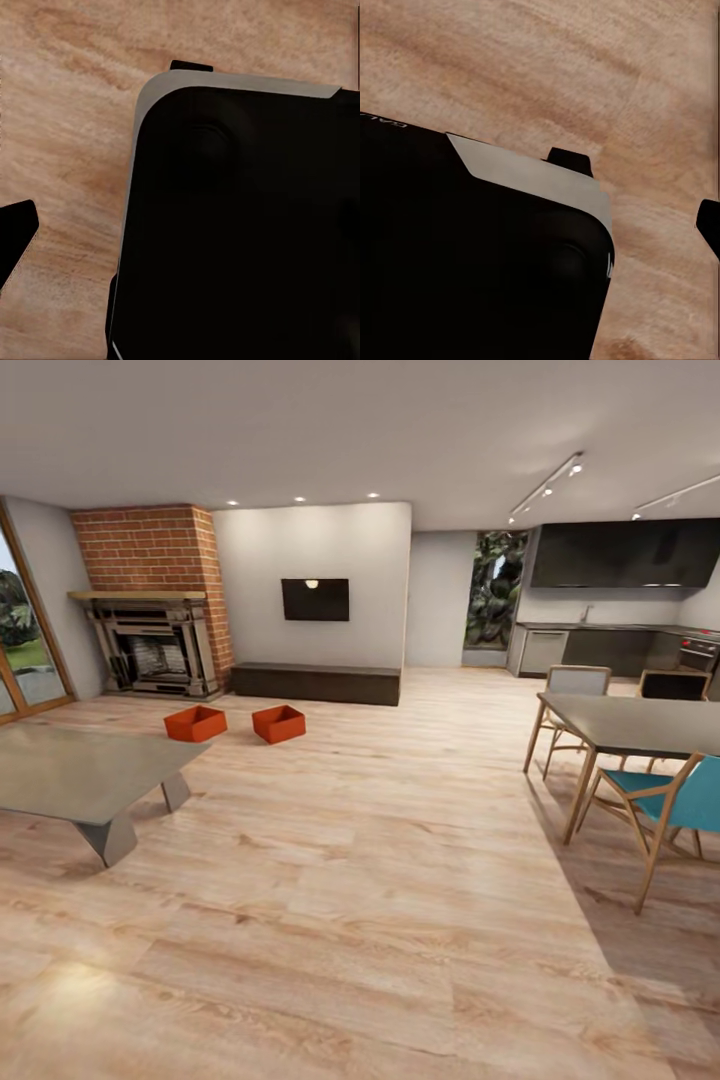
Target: Move the two storage containers from the living room to the garage. In the garage, place one container on the floor and stack the other container on top of it (either order is fine).
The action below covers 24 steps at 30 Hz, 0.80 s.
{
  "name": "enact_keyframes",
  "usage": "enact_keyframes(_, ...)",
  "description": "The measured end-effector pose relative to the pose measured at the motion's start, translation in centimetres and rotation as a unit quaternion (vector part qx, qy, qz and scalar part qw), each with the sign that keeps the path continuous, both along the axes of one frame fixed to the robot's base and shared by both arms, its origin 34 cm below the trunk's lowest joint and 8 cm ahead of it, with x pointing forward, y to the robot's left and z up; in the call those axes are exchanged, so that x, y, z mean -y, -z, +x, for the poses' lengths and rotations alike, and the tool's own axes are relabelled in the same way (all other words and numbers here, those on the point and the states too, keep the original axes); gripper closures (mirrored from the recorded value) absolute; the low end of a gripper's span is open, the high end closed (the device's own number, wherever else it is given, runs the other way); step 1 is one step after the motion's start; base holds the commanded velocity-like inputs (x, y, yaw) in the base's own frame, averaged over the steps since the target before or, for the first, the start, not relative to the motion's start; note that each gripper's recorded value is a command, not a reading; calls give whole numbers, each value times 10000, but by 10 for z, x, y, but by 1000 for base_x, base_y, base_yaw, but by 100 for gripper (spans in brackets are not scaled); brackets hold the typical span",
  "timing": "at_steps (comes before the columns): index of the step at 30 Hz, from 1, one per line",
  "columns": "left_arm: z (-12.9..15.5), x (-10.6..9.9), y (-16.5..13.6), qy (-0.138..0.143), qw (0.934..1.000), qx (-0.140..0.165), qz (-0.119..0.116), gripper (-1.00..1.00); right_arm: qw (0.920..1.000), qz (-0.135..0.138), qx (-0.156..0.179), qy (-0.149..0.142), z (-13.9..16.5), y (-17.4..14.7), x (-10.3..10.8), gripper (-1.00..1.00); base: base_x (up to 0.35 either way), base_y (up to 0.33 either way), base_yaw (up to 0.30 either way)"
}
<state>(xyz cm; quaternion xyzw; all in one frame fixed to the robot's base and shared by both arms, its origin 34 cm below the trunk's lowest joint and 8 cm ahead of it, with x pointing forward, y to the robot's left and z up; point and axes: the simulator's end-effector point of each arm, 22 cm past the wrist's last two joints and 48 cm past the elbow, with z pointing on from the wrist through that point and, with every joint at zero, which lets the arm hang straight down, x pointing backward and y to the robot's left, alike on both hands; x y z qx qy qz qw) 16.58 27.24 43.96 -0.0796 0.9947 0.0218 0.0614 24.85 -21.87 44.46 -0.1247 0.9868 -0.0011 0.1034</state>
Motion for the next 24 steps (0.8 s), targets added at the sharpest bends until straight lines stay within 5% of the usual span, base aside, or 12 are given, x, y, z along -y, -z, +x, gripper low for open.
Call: enact_keyframes(24,0,1,0,0,10000,-2,-5,-100,10000,-52,82,21,4,-1,4,-100,321,0,0)
